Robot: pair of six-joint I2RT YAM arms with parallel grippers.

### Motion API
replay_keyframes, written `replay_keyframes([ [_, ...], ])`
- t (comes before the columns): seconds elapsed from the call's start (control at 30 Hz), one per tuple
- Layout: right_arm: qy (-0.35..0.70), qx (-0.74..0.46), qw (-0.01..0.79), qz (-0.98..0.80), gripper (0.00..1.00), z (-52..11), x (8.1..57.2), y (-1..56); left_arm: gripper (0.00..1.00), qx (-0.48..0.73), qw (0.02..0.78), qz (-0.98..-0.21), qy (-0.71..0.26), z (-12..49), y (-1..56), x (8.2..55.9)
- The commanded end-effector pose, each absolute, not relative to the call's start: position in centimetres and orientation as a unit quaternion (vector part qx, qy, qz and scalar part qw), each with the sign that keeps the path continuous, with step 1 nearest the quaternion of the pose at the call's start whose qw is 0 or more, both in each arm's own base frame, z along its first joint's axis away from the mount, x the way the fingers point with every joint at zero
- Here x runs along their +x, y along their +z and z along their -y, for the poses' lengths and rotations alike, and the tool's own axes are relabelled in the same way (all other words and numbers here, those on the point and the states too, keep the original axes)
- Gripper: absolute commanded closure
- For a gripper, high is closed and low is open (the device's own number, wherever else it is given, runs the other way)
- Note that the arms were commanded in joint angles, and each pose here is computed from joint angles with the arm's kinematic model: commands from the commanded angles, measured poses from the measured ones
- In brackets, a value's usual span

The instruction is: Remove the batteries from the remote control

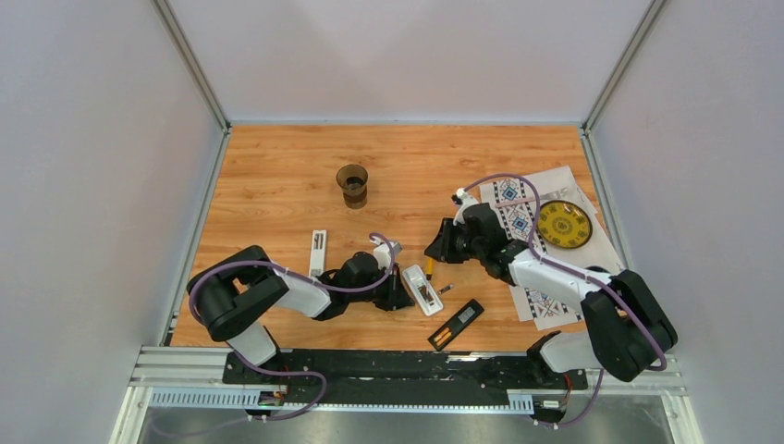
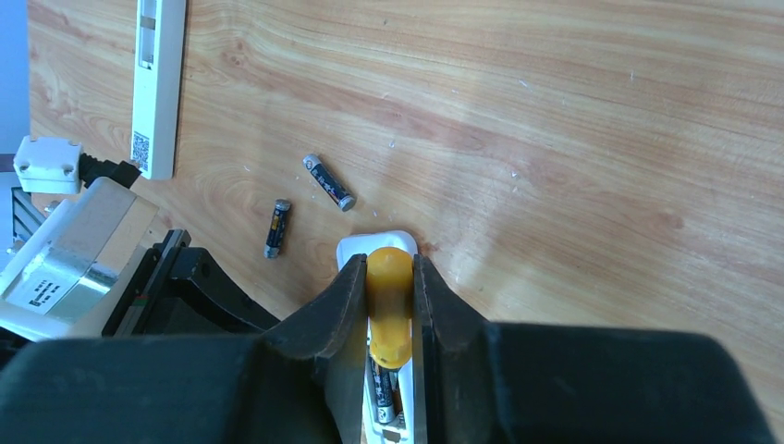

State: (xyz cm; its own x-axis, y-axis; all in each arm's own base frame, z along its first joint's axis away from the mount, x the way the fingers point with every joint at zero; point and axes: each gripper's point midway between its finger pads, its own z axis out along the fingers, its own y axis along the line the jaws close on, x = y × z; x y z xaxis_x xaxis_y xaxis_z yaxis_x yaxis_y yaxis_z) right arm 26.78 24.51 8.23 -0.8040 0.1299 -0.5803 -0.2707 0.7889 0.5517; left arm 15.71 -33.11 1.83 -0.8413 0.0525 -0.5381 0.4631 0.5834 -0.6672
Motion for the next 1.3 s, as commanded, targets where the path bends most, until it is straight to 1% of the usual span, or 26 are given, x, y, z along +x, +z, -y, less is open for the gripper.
replay_keyframes([
  [0.0,0.339,-0.023,0.324,-0.883,1.00,-25.1,27.4,8.4,0.91,0.154,0.222,-0.866,-0.421,33.0,0.6,15.4],
  [0.33,0.392,0.000,0.292,-0.872,1.00,-26.7,26.7,8.8,0.96,0.149,0.220,-0.866,-0.424,33.4,0.4,15.6],
  [0.53,0.404,0.003,0.293,-0.867,1.00,-27.0,26.8,9.7,0.97,0.149,0.218,-0.867,-0.423,33.4,0.2,15.6],
  [0.87,0.394,-0.010,0.294,-0.871,1.00,-27.0,27.1,10.9,0.98,0.147,0.221,-0.868,-0.419,33.2,0.1,15.7],
  [1.03,0.379,-0.019,0.280,-0.882,1.00,-26.8,26.9,11.4,0.98,0.145,0.223,-0.869,-0.417,33.3,0.1,15.8],
  [1.27,0.385,-0.028,0.277,-0.880,1.00,-27.3,27.1,12.4,0.99,0.143,0.224,-0.872,-0.412,33.1,-0.1,16.0],
])
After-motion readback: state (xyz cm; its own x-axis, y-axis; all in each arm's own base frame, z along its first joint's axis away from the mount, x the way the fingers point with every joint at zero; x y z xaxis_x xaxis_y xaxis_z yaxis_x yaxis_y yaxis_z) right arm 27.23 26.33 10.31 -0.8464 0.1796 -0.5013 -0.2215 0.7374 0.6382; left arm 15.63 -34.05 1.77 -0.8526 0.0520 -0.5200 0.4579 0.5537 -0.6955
